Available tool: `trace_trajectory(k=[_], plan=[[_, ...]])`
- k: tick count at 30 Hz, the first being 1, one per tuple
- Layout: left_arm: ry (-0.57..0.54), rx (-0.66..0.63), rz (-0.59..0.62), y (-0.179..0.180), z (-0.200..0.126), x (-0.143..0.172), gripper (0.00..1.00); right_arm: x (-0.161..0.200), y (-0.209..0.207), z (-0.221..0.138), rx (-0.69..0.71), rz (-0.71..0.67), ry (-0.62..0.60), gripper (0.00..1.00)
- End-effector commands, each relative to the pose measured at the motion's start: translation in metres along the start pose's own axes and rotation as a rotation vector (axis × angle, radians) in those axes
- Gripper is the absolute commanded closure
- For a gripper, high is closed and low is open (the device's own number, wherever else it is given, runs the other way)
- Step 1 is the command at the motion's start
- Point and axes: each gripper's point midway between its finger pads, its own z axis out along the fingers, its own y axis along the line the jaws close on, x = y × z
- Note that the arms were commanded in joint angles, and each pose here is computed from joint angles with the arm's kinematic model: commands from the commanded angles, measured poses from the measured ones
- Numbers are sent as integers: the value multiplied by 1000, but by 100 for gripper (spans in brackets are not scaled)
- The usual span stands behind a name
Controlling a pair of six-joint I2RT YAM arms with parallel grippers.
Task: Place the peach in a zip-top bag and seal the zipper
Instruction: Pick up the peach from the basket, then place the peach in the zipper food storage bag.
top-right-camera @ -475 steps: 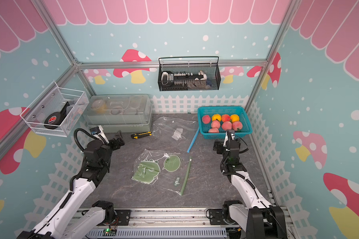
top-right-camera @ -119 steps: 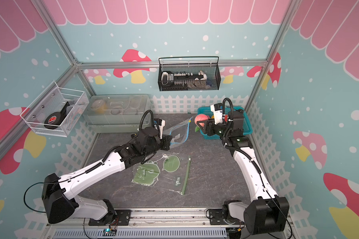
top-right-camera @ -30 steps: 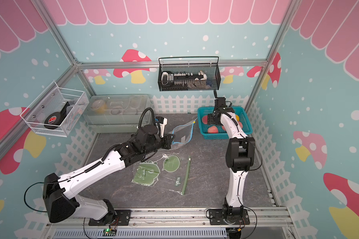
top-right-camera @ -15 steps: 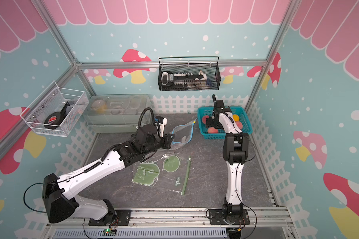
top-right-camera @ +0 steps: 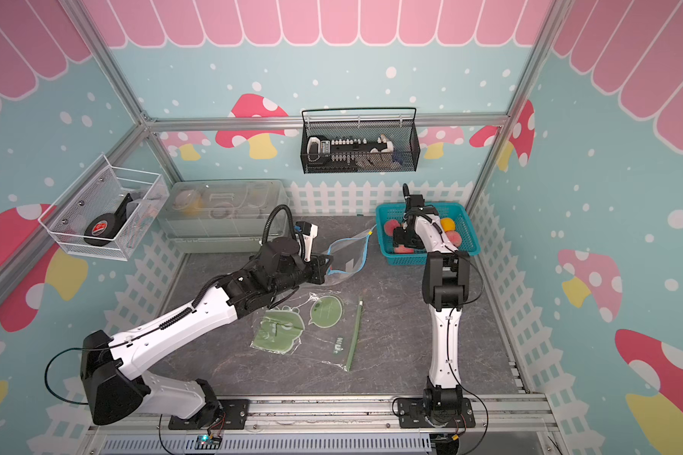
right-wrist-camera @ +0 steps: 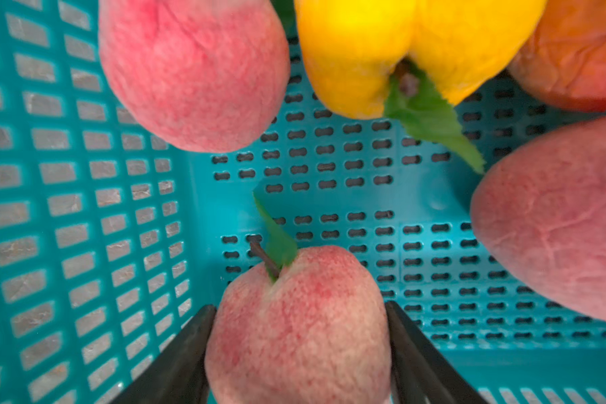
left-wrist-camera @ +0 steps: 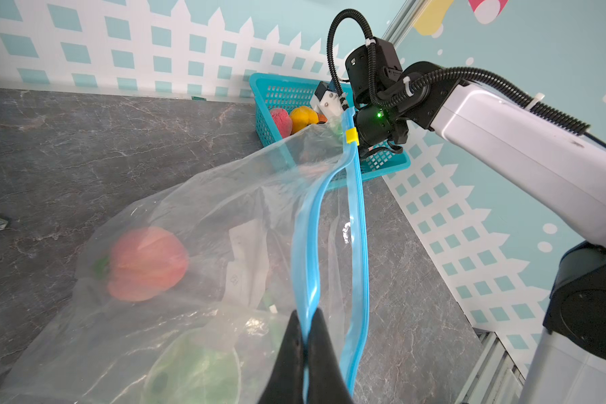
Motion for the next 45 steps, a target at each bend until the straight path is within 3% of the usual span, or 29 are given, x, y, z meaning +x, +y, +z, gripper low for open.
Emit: trace_trajectory(k=[1,18,21,29,40,45], plan=[[-15,12,5,-4,-8,-6,100,-1,1,-6,-12,6,5,35],[-17,15,4,-5,-9,-7,100,-11,8,-126,-94,56,-303,37],[-17,16,1,-5,-9,-7,100,-7,18,-156,-156,40,-395,37],[-22,11,-10,-5,-7,-8,100,17,70,-236,-488,-28,-622,38],[-12,25,-22,-9,-1,-9,100,75,130,-305,-708,-259,-730,36],[-4,41,-28,-13,2,-9,100,99,159,-316,-791,-344,-705,36]])
